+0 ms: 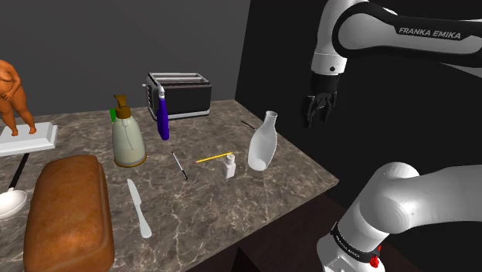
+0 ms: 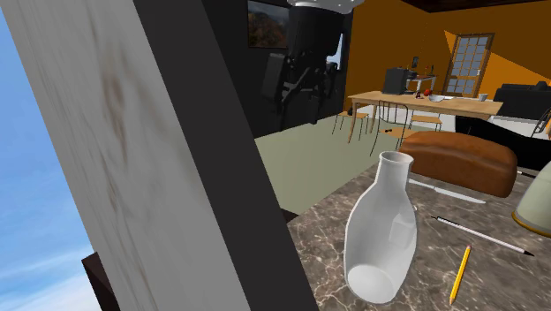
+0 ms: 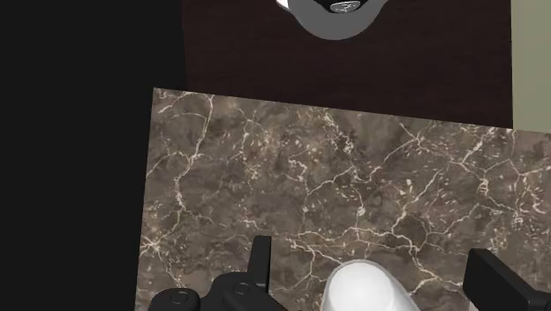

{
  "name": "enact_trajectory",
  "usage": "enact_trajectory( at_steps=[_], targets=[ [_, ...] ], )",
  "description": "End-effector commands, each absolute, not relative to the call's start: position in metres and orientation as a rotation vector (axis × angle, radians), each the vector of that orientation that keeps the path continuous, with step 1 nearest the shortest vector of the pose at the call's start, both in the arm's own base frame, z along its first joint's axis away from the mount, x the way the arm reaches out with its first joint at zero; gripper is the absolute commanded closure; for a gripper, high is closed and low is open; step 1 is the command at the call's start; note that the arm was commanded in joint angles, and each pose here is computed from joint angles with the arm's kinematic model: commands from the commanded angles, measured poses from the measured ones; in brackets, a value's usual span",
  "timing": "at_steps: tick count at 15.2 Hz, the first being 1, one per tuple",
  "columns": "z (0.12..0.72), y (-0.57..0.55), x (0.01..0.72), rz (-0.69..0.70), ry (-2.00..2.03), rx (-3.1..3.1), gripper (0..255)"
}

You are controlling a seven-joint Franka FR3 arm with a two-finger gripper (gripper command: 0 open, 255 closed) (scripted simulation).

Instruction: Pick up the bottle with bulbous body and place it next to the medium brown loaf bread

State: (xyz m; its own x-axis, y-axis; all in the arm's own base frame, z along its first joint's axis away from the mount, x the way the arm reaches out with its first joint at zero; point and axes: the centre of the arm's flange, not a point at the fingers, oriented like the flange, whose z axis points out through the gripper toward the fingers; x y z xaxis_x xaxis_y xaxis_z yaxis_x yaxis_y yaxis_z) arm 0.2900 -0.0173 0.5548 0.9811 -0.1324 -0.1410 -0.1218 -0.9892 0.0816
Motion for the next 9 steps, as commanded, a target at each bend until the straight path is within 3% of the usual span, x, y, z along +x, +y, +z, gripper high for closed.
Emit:
enact_trajectory(
  at_steps=[1,9],
  targets=[
    [0.555,-0.017,0.29,-0.225,-0.196,3.054,0],
    [0.54,-0.005,0.378,-0.093,-0.192,3.126,0]
  ],
)
